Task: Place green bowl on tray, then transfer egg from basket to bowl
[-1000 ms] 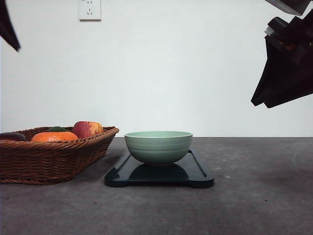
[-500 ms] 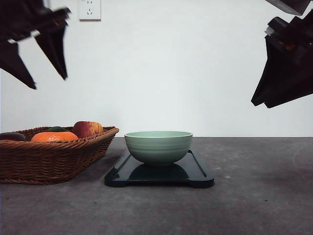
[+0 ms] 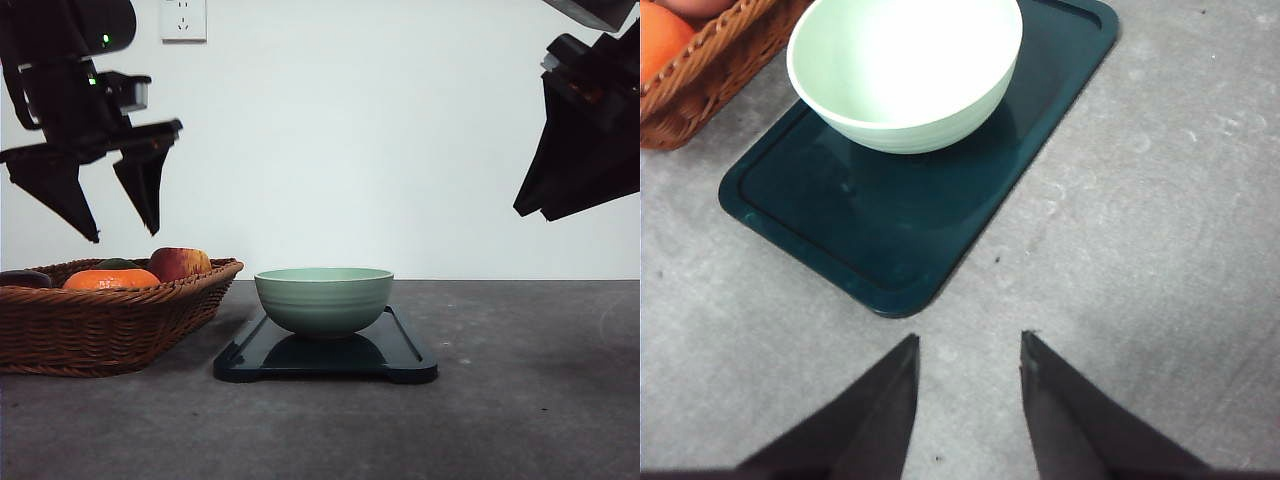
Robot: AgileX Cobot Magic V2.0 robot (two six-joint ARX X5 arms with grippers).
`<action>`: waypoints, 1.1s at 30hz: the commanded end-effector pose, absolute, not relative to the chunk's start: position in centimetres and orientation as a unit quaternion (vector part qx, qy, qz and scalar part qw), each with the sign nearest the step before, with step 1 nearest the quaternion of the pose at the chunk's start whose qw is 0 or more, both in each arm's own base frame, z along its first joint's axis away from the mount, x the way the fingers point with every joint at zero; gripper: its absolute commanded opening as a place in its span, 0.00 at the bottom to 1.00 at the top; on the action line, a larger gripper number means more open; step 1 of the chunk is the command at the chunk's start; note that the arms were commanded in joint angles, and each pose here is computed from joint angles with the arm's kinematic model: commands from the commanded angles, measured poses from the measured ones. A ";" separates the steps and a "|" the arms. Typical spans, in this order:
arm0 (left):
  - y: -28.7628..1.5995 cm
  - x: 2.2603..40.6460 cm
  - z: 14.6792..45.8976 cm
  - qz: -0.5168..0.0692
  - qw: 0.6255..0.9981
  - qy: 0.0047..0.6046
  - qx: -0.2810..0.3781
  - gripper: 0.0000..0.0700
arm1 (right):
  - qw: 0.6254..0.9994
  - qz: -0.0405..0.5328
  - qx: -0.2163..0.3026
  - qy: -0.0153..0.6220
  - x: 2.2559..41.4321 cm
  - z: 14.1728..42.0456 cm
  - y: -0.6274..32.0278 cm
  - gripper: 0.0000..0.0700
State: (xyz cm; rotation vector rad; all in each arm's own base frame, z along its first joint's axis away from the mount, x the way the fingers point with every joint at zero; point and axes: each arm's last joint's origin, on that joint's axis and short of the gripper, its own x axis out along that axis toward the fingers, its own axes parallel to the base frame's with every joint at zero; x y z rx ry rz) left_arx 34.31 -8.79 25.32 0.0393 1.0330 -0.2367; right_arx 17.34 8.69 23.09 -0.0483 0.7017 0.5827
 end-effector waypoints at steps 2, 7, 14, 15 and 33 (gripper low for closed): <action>-9.2 35.4 24.8 -0.116 0.865 0.488 0.025 0.66 | 0.898 0.281 -0.019 0.339 17.4 23.1 8.8 0.28; -9.3 36.0 23.6 -0.115 0.860 0.497 0.026 0.66 | 0.898 0.281 -0.019 0.339 17.4 23.1 8.8 0.28; -9.4 36.6 21.8 -0.108 0.847 0.519 0.029 0.66 | 0.898 0.281 -0.020 0.339 17.4 23.1 8.8 0.28; -9.5 36.7 21.5 -0.108 0.846 0.522 0.029 0.66 | 0.898 0.281 -0.020 0.339 17.4 23.1 8.8 0.28; -9.5 37.1 19.7 -0.101 0.831 0.547 0.027 0.45 | 0.897 0.278 -0.013 0.342 17.4 23.1 8.8 0.28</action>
